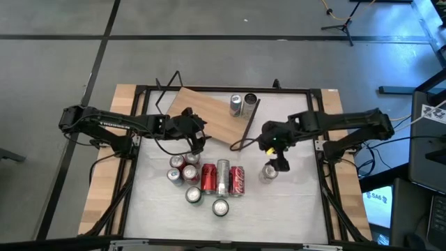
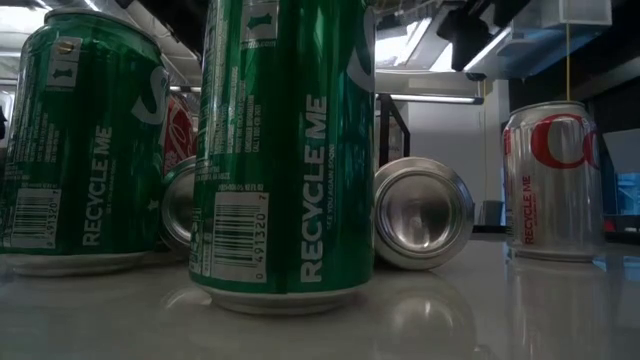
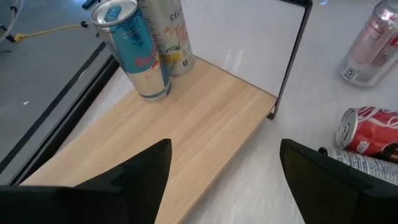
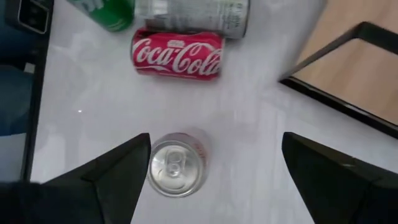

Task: Place canned beverage on shelf
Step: Put the right silver soda can on the shelf

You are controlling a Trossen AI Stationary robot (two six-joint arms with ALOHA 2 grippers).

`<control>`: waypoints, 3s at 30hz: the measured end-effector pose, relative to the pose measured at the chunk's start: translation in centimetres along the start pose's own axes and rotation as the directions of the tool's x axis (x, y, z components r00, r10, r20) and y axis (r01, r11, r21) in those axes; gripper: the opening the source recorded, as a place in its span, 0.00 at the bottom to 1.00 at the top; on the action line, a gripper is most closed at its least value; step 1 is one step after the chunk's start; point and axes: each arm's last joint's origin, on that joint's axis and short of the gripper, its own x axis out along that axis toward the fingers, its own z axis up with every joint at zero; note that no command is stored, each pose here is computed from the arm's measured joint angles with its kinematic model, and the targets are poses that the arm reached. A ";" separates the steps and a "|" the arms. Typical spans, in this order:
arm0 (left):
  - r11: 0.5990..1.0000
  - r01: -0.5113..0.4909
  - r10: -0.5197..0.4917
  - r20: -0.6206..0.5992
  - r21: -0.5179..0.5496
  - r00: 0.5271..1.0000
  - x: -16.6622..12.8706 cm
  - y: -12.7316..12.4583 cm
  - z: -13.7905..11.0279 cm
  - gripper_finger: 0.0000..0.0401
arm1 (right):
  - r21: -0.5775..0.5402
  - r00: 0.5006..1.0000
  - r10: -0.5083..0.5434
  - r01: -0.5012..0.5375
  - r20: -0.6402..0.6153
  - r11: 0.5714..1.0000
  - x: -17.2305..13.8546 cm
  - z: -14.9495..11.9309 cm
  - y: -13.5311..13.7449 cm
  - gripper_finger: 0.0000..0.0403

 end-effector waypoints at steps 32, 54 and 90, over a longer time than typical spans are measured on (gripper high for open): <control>0.983 0.181 -0.160 0.482 0.002 0.862 -1.7 -1.5 4.7 0.72 | -0.466 0.971 -0.091 -0.022 -0.219 0.885 5.2 -4.4 4.3 0.89; 0.982 0.186 -0.163 0.503 0.003 0.849 -1.8 -1.6 4.9 0.72 | -0.534 0.981 -0.083 -0.025 -0.178 0.845 7.9 -5.4 3.9 0.89; 0.983 0.182 -0.157 0.496 -0.002 0.854 -1.8 -1.6 4.8 0.72 | -0.229 0.982 -0.123 0.087 -0.146 0.970 9.1 -4.7 3.9 0.76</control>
